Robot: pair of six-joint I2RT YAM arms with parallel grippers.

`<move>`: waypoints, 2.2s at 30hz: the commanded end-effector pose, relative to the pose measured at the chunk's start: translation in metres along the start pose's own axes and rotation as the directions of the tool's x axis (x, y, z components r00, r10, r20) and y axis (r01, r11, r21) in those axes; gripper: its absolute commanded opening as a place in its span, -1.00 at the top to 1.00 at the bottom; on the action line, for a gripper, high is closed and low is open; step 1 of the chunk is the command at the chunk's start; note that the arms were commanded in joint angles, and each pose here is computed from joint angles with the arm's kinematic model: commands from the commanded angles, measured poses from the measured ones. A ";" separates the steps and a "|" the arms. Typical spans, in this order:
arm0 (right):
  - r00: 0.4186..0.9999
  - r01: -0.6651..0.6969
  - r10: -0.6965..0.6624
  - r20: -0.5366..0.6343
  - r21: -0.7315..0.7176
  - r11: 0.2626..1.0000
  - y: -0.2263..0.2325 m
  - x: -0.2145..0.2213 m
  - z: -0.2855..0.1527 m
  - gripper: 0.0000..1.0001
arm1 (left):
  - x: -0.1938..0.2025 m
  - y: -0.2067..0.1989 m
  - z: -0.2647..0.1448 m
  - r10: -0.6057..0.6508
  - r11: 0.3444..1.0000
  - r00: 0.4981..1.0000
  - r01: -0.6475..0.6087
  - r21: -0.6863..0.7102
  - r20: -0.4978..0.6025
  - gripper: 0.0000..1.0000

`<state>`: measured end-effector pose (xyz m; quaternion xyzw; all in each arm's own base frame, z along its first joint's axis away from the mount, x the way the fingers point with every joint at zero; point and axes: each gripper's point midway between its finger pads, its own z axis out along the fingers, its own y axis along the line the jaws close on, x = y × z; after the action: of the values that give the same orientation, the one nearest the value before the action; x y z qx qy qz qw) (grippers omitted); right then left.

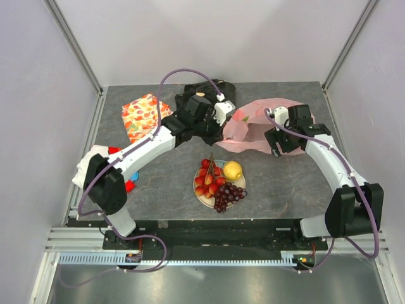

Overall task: Take the fake fruits out of the plastic bag
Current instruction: Adjust the plastic bag at the center of the board.

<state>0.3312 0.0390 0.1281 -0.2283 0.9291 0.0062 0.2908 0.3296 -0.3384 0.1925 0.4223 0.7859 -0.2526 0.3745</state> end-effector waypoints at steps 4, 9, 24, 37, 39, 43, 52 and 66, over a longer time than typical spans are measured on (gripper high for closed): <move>0.988 0.141 -0.109 0.113 -0.333 0.932 0.056 -0.020 -0.054 -0.80 | -0.013 -0.002 -0.011 0.113 0.993 0.994 -0.113 -0.040 -0.001 0.97; 0.958 0.218 -0.107 0.265 -0.436 0.873 0.072 -0.073 -0.104 -0.87 | -0.016 -0.008 -0.004 0.112 0.994 0.994 -0.111 -0.022 0.003 0.97; 1.000 0.008 -0.008 -0.012 -0.080 0.997 -0.032 -0.030 0.047 -0.25 | -0.039 -0.006 -0.008 0.064 0.997 0.996 -0.061 -0.056 0.058 0.97; 0.975 -0.173 0.186 -0.122 0.110 0.979 -0.055 0.076 -0.027 -0.30 | 0.010 -0.030 -0.009 0.143 0.990 0.989 -0.143 0.005 -0.021 0.97; 0.977 -0.186 0.190 -0.095 0.042 0.982 -0.037 0.077 -0.027 -0.36 | 0.012 -0.034 -0.009 0.152 0.988 0.988 -0.152 0.013 -0.022 0.97; 0.984 -0.169 0.171 0.045 -0.046 0.985 -0.032 0.034 -0.024 -0.45 | -0.011 -0.033 -0.003 0.161 0.987 0.987 -0.161 0.006 0.014 0.97; 0.986 -0.081 0.108 0.130 -0.193 0.978 -0.020 -0.046 0.014 -0.44 | -0.054 -0.025 0.009 0.165 0.986 0.983 -0.162 -0.042 0.082 0.97; 0.943 -0.301 0.315 0.104 -0.134 0.944 -0.046 -0.115 0.099 -0.40 | -0.046 -0.022 0.017 0.162 0.986 0.985 -0.161 -0.033 0.051 0.97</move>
<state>0.4614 0.0513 0.1008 -0.1082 0.9397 0.1223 0.3004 0.3261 -0.3790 0.2069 0.4685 0.7548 -0.2230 0.4013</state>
